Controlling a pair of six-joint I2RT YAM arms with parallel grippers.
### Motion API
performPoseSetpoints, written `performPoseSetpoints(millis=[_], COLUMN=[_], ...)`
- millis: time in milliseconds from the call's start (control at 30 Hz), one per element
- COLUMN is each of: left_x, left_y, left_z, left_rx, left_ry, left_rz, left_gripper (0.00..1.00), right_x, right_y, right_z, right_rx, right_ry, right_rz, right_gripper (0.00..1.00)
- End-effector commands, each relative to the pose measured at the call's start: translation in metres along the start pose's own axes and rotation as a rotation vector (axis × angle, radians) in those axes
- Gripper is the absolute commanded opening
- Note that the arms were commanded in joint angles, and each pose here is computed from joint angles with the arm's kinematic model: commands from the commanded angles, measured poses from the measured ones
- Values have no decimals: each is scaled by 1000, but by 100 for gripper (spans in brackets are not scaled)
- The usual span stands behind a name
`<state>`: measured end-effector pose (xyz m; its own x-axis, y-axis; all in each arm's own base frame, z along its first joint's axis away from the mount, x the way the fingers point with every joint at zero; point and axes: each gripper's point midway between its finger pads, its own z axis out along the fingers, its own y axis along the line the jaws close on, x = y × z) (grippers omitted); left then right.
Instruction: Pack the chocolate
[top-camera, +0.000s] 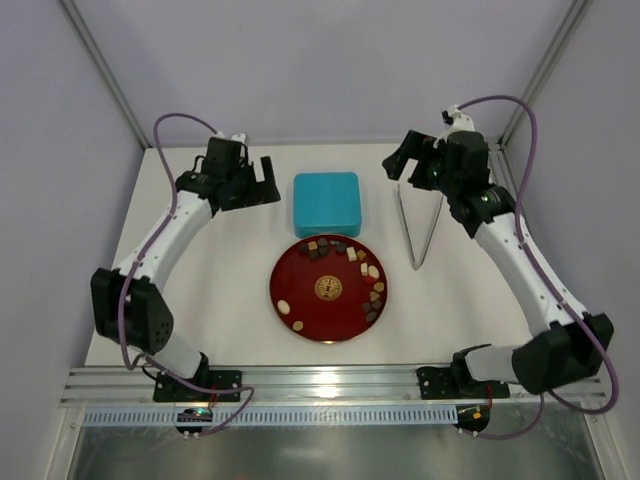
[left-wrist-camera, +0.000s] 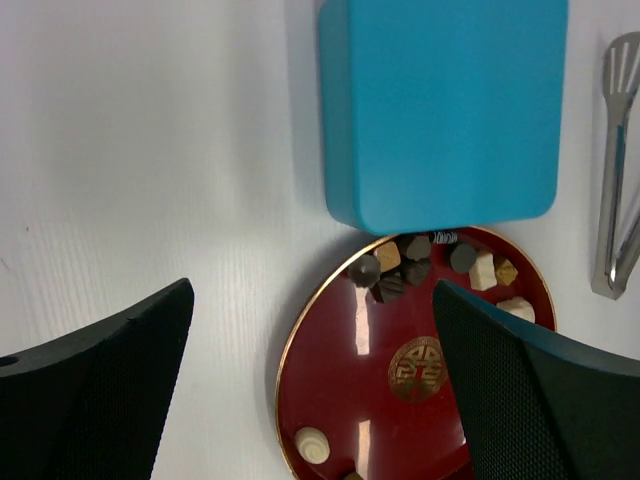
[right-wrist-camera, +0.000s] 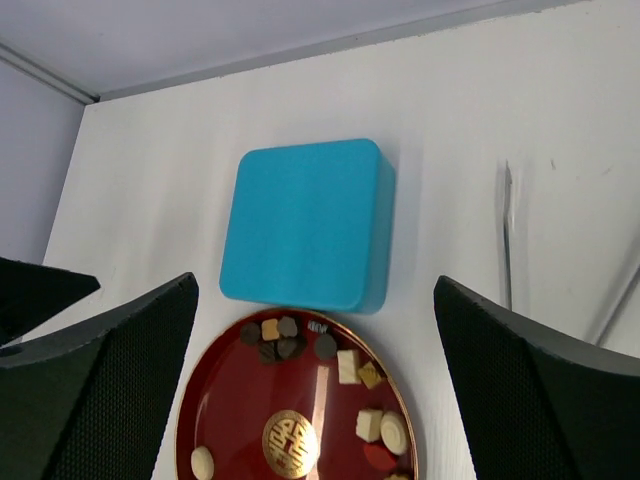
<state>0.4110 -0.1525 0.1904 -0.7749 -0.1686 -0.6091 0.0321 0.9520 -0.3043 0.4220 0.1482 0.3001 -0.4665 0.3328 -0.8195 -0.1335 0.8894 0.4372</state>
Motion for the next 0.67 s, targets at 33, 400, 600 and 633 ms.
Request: performPoseSetpoints(millis=[33, 400, 600, 633], left_x=[9, 64, 65, 65], left_y=[-1, 22, 14, 13], left_z=[-49, -114, -125, -125], left_rx=[35, 51, 94, 98], left_ry=[-116, -174, -183, -176], left_rz=[5, 29, 23, 25], left_gripper=[100, 100, 100, 100], right_x=[35, 72, 71, 66], right_y=[-41, -60, -60, -60], right_z=[-43, -116, -117, -119], right_rx=[135, 152, 154, 159], right_ry=[-18, -40, -58, -76], right_rz=[-28, -41, -36, -33], right_gripper=[100, 100, 100, 100])
